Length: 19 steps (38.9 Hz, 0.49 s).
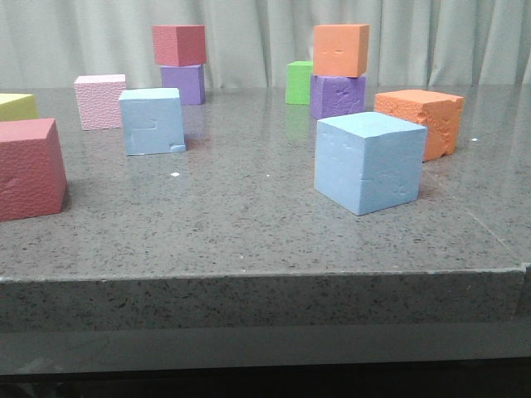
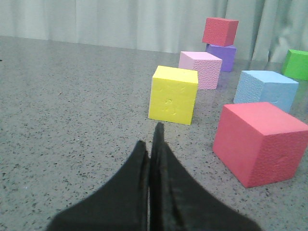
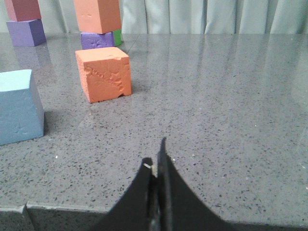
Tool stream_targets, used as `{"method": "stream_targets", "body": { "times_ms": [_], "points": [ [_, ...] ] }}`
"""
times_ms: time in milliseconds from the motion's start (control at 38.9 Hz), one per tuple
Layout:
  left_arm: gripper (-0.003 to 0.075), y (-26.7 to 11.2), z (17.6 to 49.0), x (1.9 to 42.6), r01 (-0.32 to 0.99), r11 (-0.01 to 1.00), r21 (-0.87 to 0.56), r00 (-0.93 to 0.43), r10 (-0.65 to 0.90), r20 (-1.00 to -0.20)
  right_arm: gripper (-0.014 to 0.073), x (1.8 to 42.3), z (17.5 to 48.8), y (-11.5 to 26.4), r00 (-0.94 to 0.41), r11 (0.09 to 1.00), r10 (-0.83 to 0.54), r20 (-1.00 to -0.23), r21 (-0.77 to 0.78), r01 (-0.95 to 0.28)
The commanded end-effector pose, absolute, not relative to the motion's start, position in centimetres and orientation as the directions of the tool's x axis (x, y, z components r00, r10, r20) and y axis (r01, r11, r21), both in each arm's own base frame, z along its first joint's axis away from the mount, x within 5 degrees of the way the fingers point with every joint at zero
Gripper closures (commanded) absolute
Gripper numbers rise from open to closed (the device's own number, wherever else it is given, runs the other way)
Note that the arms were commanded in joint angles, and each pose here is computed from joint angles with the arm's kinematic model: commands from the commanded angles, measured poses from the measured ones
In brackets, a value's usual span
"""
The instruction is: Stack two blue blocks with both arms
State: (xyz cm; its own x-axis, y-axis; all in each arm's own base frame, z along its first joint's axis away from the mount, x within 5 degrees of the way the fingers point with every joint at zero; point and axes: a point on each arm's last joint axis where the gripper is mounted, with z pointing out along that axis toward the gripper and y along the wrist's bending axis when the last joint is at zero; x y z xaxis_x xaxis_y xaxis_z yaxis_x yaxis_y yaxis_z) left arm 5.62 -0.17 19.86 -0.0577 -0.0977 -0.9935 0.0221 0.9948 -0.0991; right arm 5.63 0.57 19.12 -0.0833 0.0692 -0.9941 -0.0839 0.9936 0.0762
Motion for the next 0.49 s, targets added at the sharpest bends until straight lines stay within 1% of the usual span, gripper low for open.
{"method": "stream_targets", "body": {
  "times_ms": [0,308,463],
  "points": [
    [0.0741,-0.13,20.60,5.50,0.028,0.994,-0.108,0.041,-0.109,-0.993,0.0663,5.50,20.08,0.45,0.015,0.995,0.067,-0.998,0.066,-0.077],
    [0.0741,-0.13,20.62,5.50,0.028,0.994,-0.108,0.042,-0.109,-0.993,0.0663,5.50,20.08,0.45,0.015,0.995,0.067,-0.998,0.066,-0.077],
    [0.0741,-0.10,21.39,5.43,0.037,0.991,-0.127,0.127,-0.131,-0.983,0.0663,5.50,20.10,0.45,0.017,0.995,0.067,-0.998,0.066,-0.077]
  ]
}}
